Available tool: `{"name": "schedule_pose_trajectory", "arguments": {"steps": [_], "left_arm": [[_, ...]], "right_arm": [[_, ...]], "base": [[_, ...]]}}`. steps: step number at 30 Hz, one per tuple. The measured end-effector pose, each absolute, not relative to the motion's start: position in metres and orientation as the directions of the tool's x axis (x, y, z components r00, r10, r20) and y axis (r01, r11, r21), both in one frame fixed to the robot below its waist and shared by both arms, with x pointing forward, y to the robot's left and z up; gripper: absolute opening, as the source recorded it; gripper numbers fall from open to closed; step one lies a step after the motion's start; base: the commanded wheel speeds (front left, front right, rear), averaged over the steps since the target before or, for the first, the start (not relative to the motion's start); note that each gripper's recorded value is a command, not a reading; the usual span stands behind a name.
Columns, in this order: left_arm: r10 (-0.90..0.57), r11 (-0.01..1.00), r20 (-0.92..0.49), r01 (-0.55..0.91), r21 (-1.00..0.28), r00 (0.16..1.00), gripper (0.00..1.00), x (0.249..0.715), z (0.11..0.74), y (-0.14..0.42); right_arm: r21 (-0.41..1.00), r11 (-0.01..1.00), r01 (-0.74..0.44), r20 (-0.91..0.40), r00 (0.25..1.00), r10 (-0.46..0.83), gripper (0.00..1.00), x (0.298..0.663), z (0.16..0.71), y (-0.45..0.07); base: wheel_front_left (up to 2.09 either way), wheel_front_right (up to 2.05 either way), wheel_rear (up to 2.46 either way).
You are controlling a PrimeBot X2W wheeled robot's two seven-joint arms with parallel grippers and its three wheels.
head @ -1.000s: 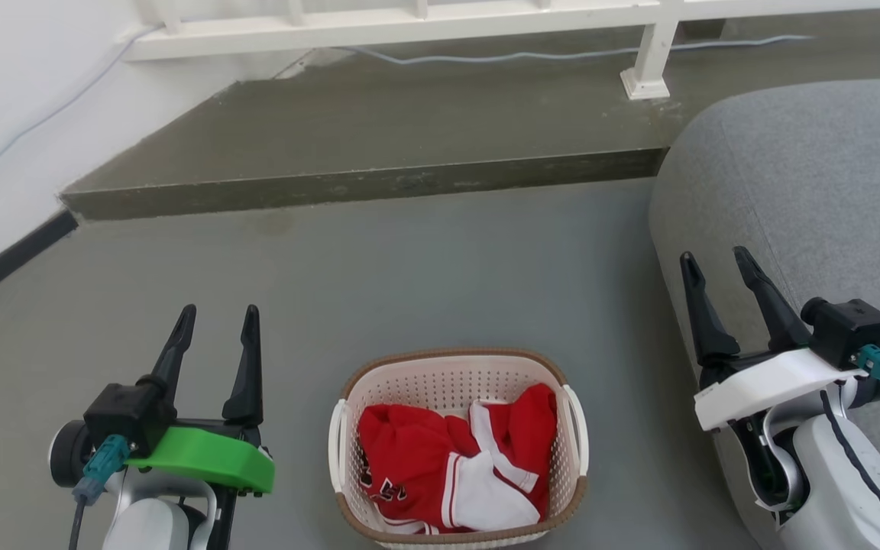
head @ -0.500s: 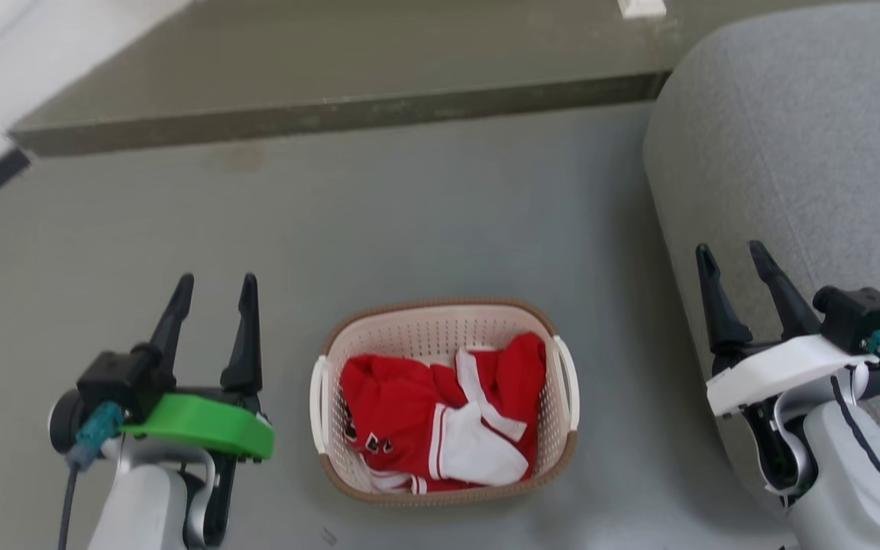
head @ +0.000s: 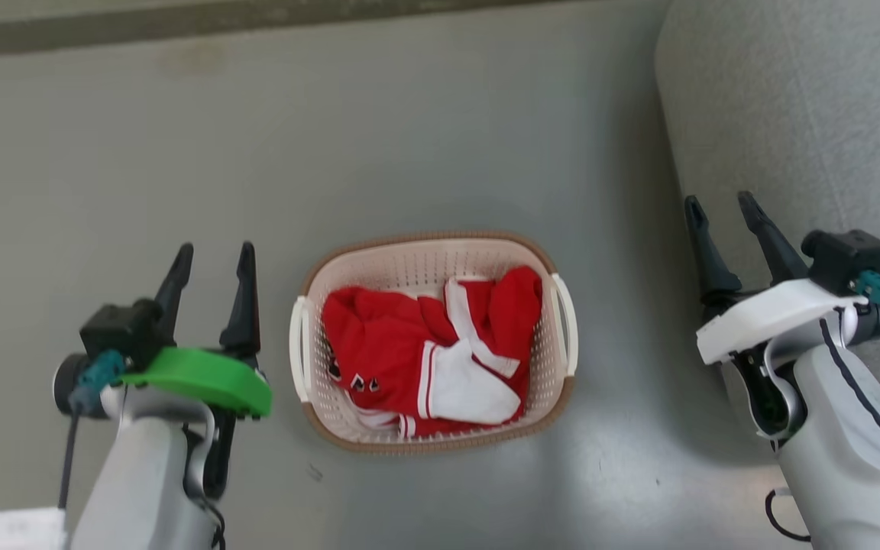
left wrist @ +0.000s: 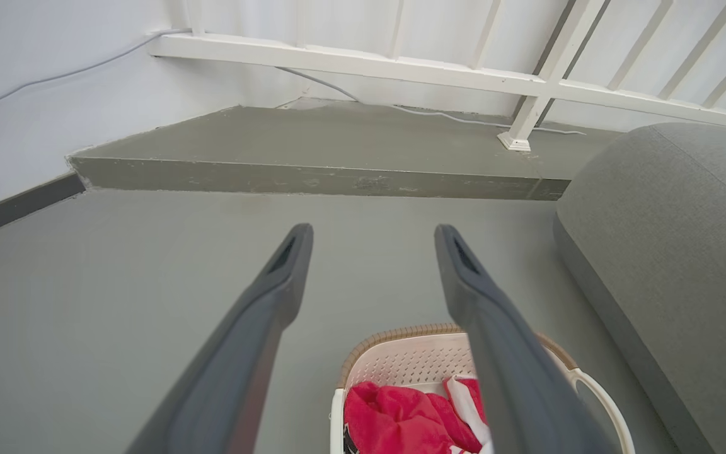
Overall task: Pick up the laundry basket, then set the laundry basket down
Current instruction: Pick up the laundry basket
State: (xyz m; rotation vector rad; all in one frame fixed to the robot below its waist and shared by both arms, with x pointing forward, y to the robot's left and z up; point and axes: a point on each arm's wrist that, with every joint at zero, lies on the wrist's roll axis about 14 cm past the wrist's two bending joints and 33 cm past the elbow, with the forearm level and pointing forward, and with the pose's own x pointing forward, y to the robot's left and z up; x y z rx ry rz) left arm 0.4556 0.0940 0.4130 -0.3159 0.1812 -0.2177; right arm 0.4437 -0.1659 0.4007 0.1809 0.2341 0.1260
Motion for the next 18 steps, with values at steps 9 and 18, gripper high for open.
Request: {"name": "schedule_pose_trajectory", "arguments": {"steps": [9,18], "left_arm": [[-0.25,0.92,-0.231,0.156,-0.359,0.94,1.0,0.481,0.371,0.087],[-0.284,0.916,-0.38,0.131,-0.38,0.88,1.0,0.484,0.311,0.078]], "right_arm": [[0.215,0.97,-0.11,-0.376,0.908,0.186,1.0,0.452,0.343,-0.152],[0.222,0.968,-0.118,-0.514,0.829,0.219,1.0,0.454,0.288,-0.141]], "base": [[0.0,0.0,0.0],[0.0,0.0,0.0]]}}
